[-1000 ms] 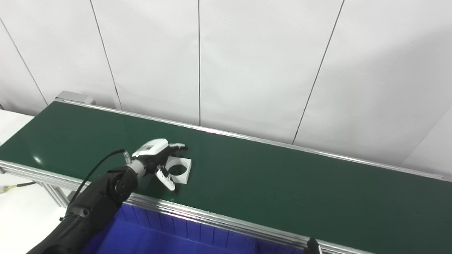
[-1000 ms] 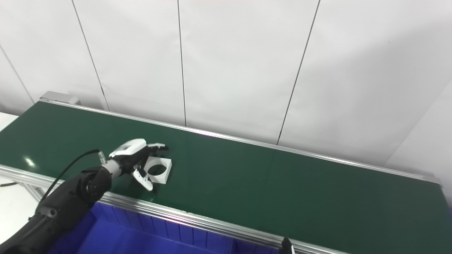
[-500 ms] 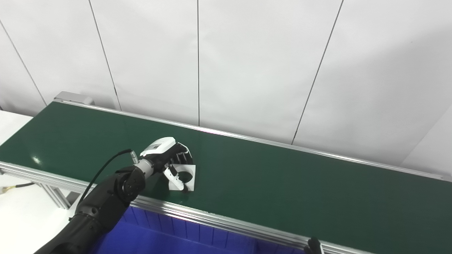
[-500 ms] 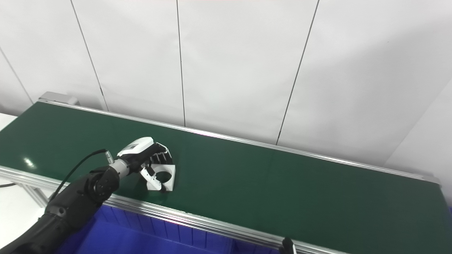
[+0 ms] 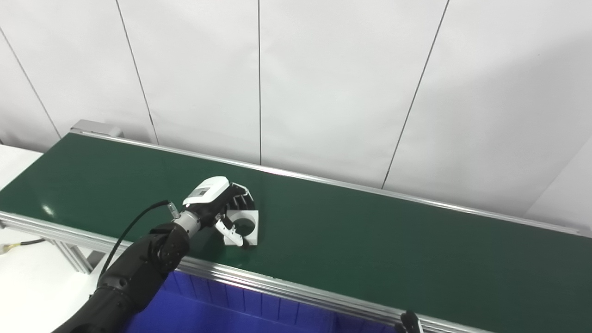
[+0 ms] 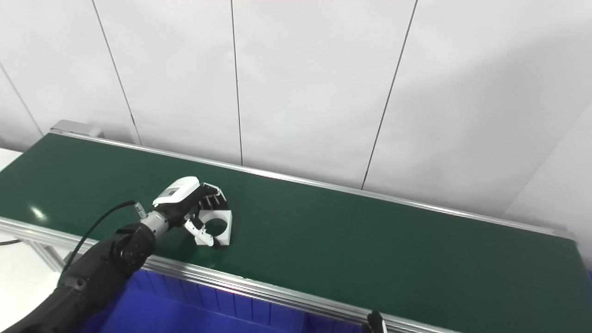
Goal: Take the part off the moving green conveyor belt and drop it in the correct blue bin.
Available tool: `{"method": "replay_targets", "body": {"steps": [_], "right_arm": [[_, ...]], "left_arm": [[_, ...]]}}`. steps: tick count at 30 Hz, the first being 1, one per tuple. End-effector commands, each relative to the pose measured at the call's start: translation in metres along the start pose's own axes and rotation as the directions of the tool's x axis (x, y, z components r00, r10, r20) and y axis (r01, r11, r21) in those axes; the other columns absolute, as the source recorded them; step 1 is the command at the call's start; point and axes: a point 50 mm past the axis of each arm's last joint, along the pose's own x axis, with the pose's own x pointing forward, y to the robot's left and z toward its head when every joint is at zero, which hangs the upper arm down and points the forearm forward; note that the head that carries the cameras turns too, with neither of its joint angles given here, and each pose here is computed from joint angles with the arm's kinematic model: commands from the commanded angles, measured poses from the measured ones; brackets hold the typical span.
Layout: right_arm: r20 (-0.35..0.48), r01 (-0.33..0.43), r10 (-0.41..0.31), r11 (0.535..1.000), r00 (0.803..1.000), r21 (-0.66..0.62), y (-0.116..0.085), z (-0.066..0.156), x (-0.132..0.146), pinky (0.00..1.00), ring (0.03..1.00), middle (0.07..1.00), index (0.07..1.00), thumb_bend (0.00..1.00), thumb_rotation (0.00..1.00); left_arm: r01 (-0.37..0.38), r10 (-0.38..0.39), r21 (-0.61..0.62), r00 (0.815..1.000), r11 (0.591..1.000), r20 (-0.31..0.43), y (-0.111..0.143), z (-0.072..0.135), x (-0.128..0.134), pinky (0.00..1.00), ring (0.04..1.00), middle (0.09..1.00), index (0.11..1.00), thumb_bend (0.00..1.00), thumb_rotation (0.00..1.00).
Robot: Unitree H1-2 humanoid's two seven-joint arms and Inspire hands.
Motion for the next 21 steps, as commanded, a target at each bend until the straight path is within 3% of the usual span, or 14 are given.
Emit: {"method": "replay_targets", "body": {"steps": [1, 8, 13, 21], "right_arm": [[0.088, -0.002, 0.001, 1.000, 0.996, 0.005, 0.004, 0.013, 0.002, 1.00, 0.974, 0.990, 1.000, 0.69, 0.92], [0.104, -0.006, 0.007, 1.000, 0.995, -0.012, 0.011, 0.018, 0.003, 0.99, 0.965, 0.985, 1.000, 0.69, 0.91], [0.122, 0.015, -0.010, 0.999, 0.993, -0.038, 0.022, 0.023, 0.003, 0.98, 0.954, 0.980, 1.000, 0.74, 0.90], [0.158, 0.028, -0.022, 0.999, 0.987, -0.035, 0.034, 0.034, 0.004, 1.00, 0.965, 0.978, 0.999, 0.73, 0.89]], "left_arm": [[-0.144, 0.151, -0.064, 0.982, 0.987, 0.113, 0.038, 0.021, 0.004, 0.40, 0.403, 0.486, 0.520, 0.50, 0.00], [-0.198, 0.241, -0.199, 0.945, 0.960, 0.221, 0.054, 0.051, -0.015, 0.43, 0.438, 0.495, 0.501, 0.50, 0.00], [-0.180, 0.263, -0.298, 0.928, 0.937, 0.266, 0.054, 0.063, -0.030, 0.37, 0.407, 0.475, 0.522, 0.50, 0.00], [-0.127, 0.260, -0.380, 0.910, 0.916, 0.322, 0.038, 0.068, -0.056, 0.42, 0.436, 0.493, 0.509, 0.50, 0.00]]}}
